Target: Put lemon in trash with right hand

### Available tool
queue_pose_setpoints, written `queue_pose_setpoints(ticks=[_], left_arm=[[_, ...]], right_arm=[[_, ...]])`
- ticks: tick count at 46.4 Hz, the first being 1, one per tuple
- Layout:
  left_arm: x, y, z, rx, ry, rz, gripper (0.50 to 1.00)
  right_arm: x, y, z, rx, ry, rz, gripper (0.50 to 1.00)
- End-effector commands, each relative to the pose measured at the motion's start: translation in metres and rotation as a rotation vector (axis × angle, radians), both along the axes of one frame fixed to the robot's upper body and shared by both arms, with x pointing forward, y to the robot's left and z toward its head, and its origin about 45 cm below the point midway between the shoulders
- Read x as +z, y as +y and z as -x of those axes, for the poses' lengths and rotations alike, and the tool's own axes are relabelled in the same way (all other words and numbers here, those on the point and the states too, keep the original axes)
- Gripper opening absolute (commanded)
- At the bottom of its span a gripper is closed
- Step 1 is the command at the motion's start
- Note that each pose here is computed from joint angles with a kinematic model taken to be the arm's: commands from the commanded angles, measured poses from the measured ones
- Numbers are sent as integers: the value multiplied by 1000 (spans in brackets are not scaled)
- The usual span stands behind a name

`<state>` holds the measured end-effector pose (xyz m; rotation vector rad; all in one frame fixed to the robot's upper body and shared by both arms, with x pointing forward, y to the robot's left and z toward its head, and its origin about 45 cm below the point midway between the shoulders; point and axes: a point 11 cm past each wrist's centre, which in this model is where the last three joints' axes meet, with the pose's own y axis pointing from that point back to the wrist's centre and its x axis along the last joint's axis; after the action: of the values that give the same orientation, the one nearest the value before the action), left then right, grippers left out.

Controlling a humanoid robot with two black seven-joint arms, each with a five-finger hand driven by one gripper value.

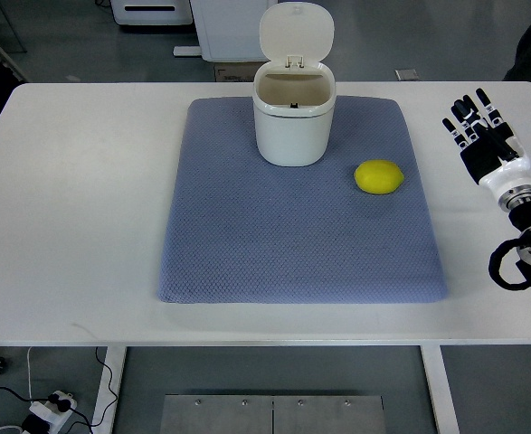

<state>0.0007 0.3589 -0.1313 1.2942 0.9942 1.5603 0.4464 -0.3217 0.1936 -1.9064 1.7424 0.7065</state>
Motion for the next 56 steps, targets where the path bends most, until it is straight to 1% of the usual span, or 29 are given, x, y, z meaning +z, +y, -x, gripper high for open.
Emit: queue_pose_setpoints(ticks=[1,45,52,56], left_arm=[[0,0,0,0,0,0,1000],[0,0,0,0,0,0,1000],[0,0,0,0,0,0,1000],[0,0,0,0,0,0,1000]], right_arm=[[0,0,0,-2,-1,0,1000],[15,-19,-4,-19,-26,34,1000],[20,-36,-2,-37,-25,68,1000],[19,-40,-2,-45,-23,74,1000]])
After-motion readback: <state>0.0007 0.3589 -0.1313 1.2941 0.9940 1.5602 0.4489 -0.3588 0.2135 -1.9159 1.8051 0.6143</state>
